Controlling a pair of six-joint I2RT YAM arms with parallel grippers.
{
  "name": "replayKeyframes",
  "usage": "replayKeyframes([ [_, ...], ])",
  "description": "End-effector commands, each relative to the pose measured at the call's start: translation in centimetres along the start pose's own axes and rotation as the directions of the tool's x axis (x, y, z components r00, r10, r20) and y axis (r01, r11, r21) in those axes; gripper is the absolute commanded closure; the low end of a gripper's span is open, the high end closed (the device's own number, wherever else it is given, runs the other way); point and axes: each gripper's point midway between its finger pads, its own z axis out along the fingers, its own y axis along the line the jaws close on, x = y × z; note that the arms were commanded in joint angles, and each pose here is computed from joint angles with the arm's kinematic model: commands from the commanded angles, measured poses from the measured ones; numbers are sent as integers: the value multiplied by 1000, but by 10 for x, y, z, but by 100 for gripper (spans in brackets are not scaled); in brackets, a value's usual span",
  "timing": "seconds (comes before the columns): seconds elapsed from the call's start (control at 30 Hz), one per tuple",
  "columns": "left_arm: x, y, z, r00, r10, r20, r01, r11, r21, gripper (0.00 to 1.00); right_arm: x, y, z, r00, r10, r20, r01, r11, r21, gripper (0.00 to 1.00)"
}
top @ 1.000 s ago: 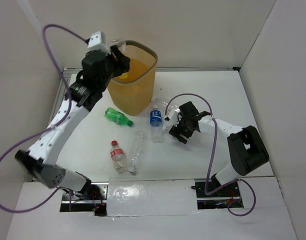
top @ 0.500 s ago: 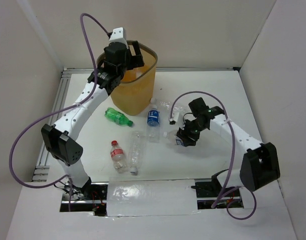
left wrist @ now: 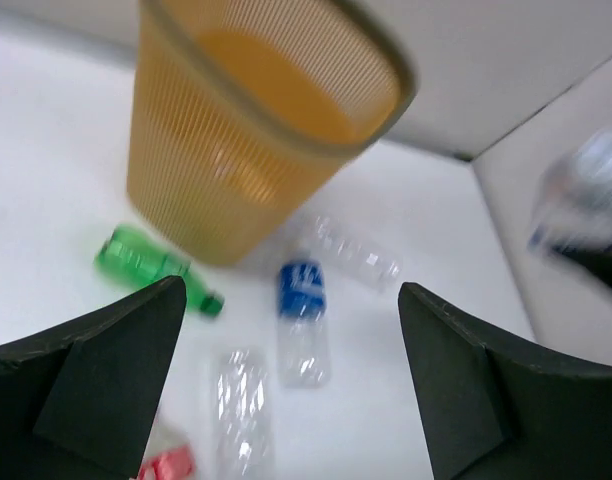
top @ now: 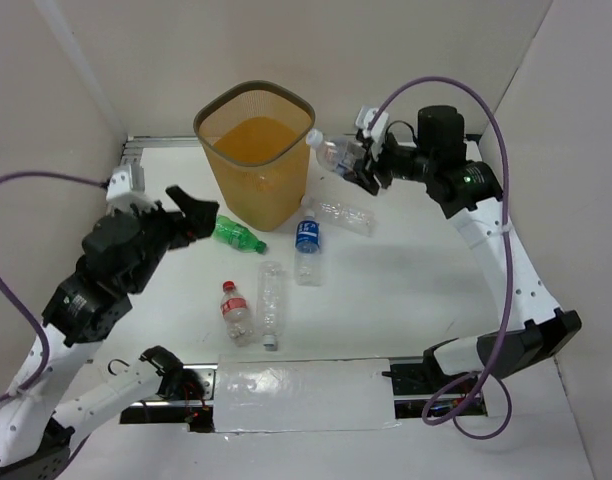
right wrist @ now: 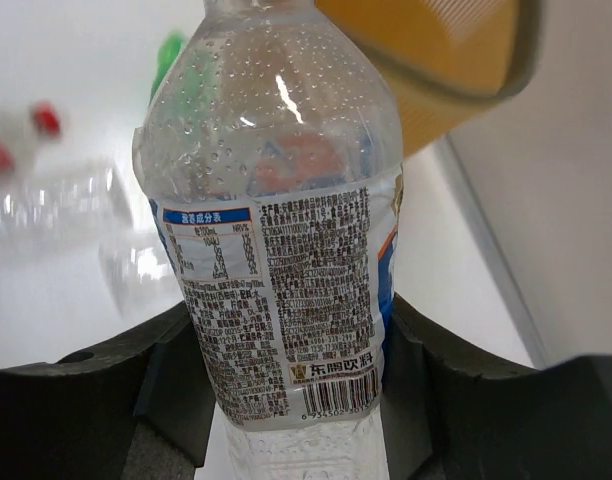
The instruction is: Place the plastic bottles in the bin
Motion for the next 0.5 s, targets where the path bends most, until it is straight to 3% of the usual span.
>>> replayKeyframes([
  [0.0, 116, 59, -13, 946, -123, -300, 60, 976, -211, 0, -85, -39, 18, 950, 63, 307, -84, 995, 58, 82],
  [0.17, 177, 92, -38, 877, -237, -417, 89, 935, -343, 0, -158, -79, 52, 864, 121, 489, -156, 987, 31, 77],
  [0.23, 198, 104, -44, 850, -273, -451, 83, 914, -397, 0, -191, -78, 56, 830, 89, 551, -126, 992, 30, 77],
  [0.33, 224, 112, -49, 814, -302, -495, 65, 896, -440, 0, -213, -73, 82, 801, 94, 592, -112, 994, -6, 76],
  [0.47, 247, 122, -55, 785, -326, -526, 44, 877, -478, 0, -197, -67, 136, 816, 158, 555, -148, 987, -64, 73],
])
